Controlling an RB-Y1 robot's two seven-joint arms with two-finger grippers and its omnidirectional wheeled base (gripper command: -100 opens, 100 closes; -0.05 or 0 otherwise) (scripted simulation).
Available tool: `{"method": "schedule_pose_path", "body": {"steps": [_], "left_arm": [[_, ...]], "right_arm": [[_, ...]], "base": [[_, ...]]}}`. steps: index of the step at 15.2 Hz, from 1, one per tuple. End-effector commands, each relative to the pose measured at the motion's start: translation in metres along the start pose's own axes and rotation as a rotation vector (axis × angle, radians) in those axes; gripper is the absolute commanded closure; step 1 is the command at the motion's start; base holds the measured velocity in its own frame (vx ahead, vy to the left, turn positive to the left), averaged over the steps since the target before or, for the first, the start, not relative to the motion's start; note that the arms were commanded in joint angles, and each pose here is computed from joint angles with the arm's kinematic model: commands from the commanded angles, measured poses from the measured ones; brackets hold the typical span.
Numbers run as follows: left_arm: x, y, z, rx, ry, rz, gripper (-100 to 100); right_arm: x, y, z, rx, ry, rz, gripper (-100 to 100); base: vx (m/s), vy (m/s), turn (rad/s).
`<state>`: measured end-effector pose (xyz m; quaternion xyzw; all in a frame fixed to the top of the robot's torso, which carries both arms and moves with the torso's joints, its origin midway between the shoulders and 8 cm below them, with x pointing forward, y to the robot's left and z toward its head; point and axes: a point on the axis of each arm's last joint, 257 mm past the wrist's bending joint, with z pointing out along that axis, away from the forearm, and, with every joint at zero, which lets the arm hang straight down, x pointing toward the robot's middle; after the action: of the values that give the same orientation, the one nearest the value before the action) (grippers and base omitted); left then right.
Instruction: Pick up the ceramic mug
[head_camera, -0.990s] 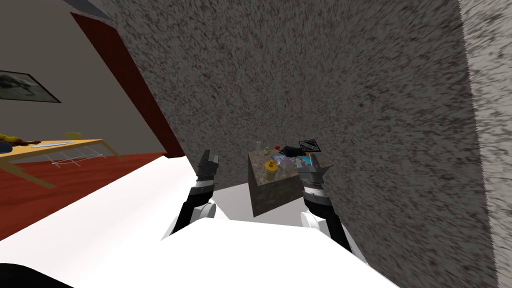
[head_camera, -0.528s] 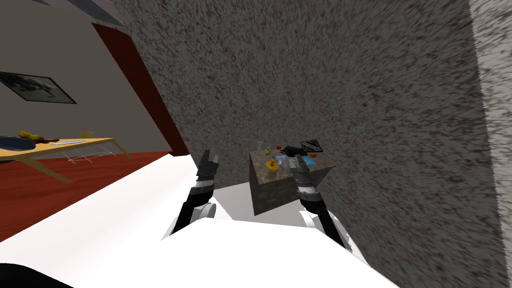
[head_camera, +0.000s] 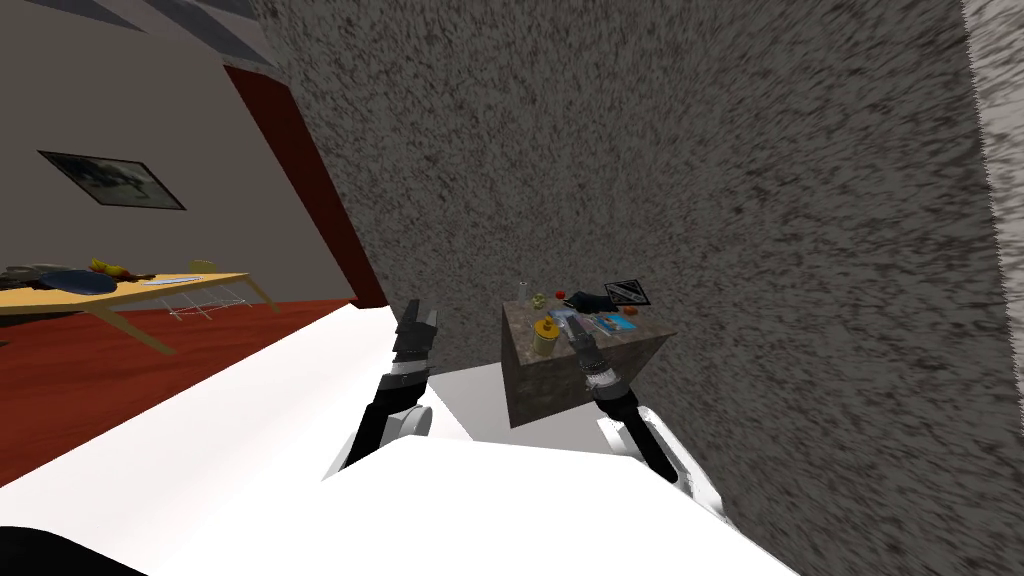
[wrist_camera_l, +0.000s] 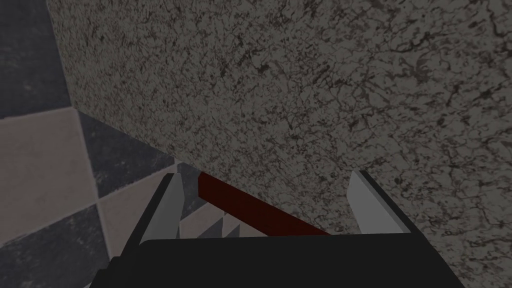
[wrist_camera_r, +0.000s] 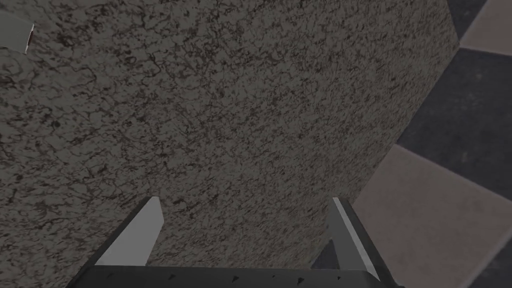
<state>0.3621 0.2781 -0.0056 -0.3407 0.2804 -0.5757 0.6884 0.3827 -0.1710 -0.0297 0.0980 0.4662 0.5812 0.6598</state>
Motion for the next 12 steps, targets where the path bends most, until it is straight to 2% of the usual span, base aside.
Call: {"method": "schedule_pose_path", "body": {"steps": [1, 3, 4, 5, 6, 8, 9, 11, 12], "left_arm": [[0.000, 0.000, 0.000, 0.000, 0.000, 0.000, 0], [0.000, 0.000, 0.000, 0.000, 0.000, 0.000, 0], [0.000, 0.000, 0.000, 0.000, 0.000, 0.000, 0], [0.000, 0.000, 0.000, 0.000, 0.000, 0.000, 0], [0.000, 0.000, 0.000, 0.000, 0.000, 0.000, 0], [0.000, 0.000, 0.000, 0.000, 0.000, 0.000, 0], [0.000, 0.000, 0.000, 0.000, 0.000, 0.000, 0], [0.000, 0.000, 0.000, 0.000, 0.000, 0.000, 0], [0.000, 0.000, 0.000, 0.000, 0.000, 0.000, 0]], "right_arm": [[0.019, -0.006, 0.000, -0.017, 0.083, -0.071, -100], [0.020, -0.007, -0.002, -0.016, 0.103, -0.082, -100], [0.037, -0.014, -0.003, -0.032, 0.173, -0.144, -100], [0.038, -0.015, -0.004, -0.031, 0.189, -0.154, -100], [0.053, -0.021, -0.005, -0.050, 0.246, -0.207, -100], [0.054, -0.024, -0.009, -0.049, 0.277, -0.229, -100], [0.070, -0.032, -0.013, -0.070, 0.343, -0.291, -100], [0.069, -0.034, -0.016, -0.069, 0.366, -0.307, -100], [0.083, -0.043, -0.022, -0.092, 0.436, -0.372, -100]], "base": [[-0.039, 0.001, 0.059], [-0.040, -0.001, 0.040], [-0.033, 0.000, 0.049], [-0.036, 0.000, 0.062], [-0.045, -0.004, 0.092], [-0.043, -0.002, 0.049], [-0.039, -0.002, 0.034], [-0.038, -0.005, 0.046], [-0.041, -0.001, 0.073]]}}
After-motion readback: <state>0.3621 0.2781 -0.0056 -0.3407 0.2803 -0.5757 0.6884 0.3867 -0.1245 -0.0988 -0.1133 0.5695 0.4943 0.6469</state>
